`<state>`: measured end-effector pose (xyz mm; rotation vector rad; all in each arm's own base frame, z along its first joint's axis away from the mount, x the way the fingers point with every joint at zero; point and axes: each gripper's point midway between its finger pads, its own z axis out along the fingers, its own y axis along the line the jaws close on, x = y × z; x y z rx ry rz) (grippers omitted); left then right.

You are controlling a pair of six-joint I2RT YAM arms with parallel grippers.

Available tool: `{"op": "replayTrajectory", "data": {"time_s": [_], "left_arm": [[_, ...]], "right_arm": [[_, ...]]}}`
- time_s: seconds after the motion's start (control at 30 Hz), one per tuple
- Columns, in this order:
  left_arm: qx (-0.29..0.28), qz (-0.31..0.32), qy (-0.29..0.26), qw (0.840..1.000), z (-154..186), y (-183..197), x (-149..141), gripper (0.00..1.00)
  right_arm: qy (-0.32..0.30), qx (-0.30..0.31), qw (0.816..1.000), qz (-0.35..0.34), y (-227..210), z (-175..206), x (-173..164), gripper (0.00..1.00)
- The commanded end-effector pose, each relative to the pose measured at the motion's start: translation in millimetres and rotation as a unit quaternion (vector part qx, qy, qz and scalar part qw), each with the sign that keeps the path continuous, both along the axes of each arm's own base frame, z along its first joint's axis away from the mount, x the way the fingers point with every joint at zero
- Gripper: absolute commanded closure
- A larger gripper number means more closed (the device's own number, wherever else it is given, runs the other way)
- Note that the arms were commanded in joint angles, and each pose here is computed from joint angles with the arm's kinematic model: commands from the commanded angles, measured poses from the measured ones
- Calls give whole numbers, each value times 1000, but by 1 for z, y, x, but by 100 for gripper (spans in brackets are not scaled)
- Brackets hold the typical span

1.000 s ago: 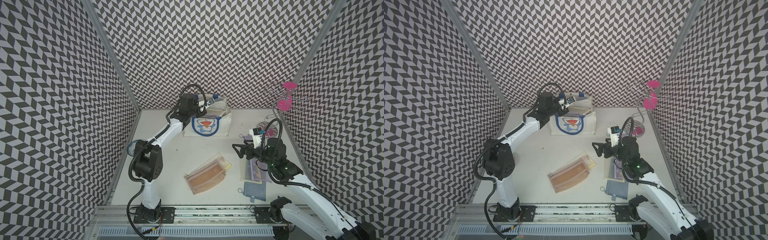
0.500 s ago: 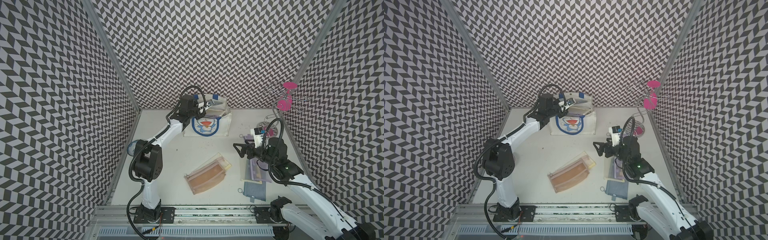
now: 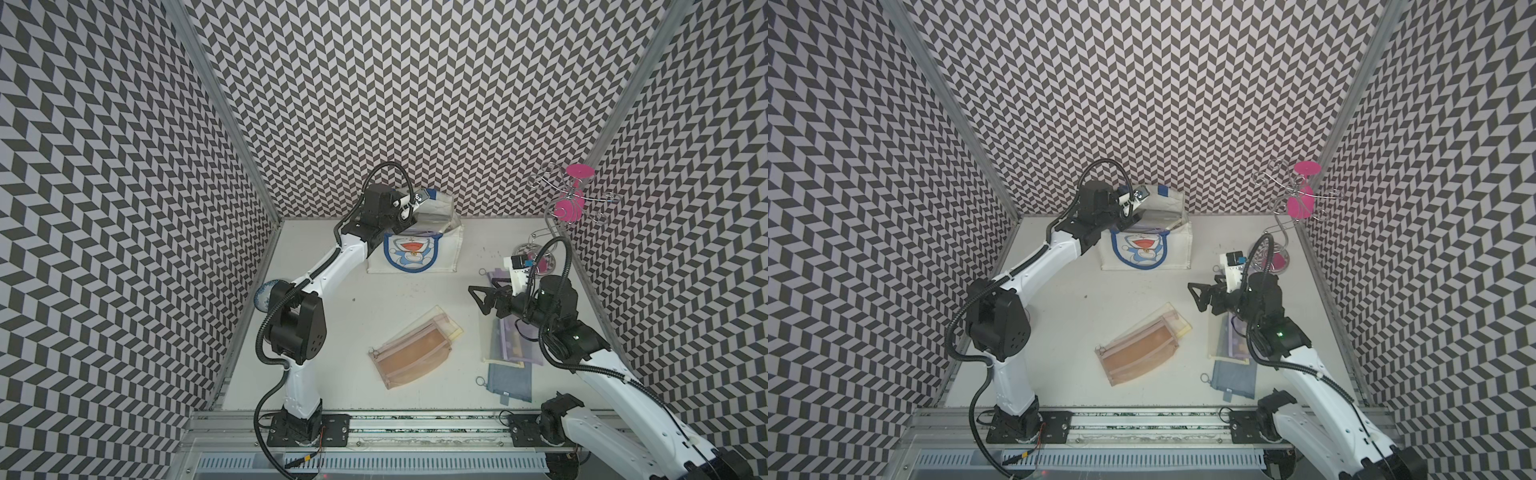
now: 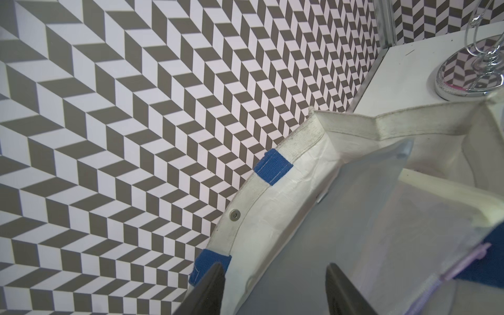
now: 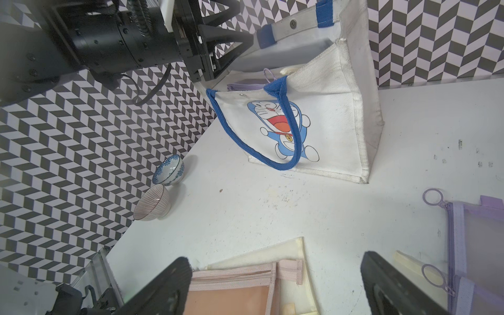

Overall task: Put the pencil pouch into the canvas bag
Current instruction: Place the pencil pouch in the canvas bag, then pick up the pencil pouch.

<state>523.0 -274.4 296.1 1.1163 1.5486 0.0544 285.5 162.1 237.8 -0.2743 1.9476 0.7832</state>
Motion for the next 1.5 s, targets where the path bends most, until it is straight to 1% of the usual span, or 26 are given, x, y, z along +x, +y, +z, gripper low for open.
{"op": "replayTrajectory", "data": {"time_s": [0.0, 0.13, 0.23, 0.3, 0.4, 0.43, 0.47, 0.53, 0.6, 0.7, 0.73, 0.83, 0.87, 0.93, 1.0, 1.1, 1.13, 1.17, 1.23, 1.33, 1.47], "left_arm": [[4, 30, 36, 999, -2, 0, -11, 39], [0, 65, 62, 996, -8, -3, -18, 41], [-44, 86, 83, 992, 4, 0, -25, 41], [-80, 91, 89, 989, 22, 3, -37, 39], [-124, 120, 74, 982, 56, 13, -63, 32], [-139, 126, 70, 980, 66, 16, -76, 30], [-156, 134, 70, 976, 74, 19, -90, 26], [-191, 138, 89, 968, 79, 24, -115, 20], [-228, 122, 136, 956, 73, 27, -142, 20], [-256, 83, 230, 935, 33, 24, -187, 21], [-261, 76, 265, 925, 11, 24, -202, 21], [-281, 80, 338, 895, -47, 33, -236, 21], [-291, 83, 349, 887, -58, 36, -243, 21], [-313, 76, 381, 866, -80, 37, -257, 22], [-326, 70, 416, 846, -101, 32, -268, 22], [-322, 69, 472, 818, -137, 26, -280, 23], [-315, 70, 490, 810, -148, 24, -285, 24], [-306, 73, 503, 805, -156, 23, -289, 25], [-287, 92, 517, 802, -173, 27, -295, 28], [-274, 108, 528, 796, -188, 33, -305, 30], [-278, 110, 554, 777, -208, 28, -327, 31]], "right_arm": [[-29, 6, 1000, 6, 0, 15, -1, 2], [-30, 8, 999, 8, 0, 17, -3, 3], [-31, 8, 999, 6, -2, 17, -6, 2], [-31, 8, 999, 5, -2, 16, -6, 3], [-27, 8, 1000, 5, -3, 14, -7, 2], [-26, 9, 1000, 6, -2, 14, -8, 2], [-26, 10, 1000, 6, -2, 13, -8, 3], [-20, 12, 1000, 9, -1, 10, -8, 3], [-7, 15, 1000, 15, 1, 4, -9, 3], [20, 19, 999, 37, 7, -13, -17, 3], [34, 23, 998, 44, 9, -22, -21, 3], [90, 45, 993, 66, 15, -52, -38, 4], [110, 54, 990, 72, 16, -61, -44, 5], [152, 82, 981, 91, 23, -78, -61, 6], [179, 106, 972, 106, 31, -91, -77, 6], [241, 122, 955, 123, 42, -129, -107, 5], [257, 128, 949, 129, 44, -139, -115, 5], [266, 136, 945, 134, 47, -143, -121, 5], [277, 151, 938, 142, 53, -148, -131, 6], [286, 151, 935, 144, 59, -154, -135, 7], [299, 159, 928, 158, 72, -160, -143, 12]]}}
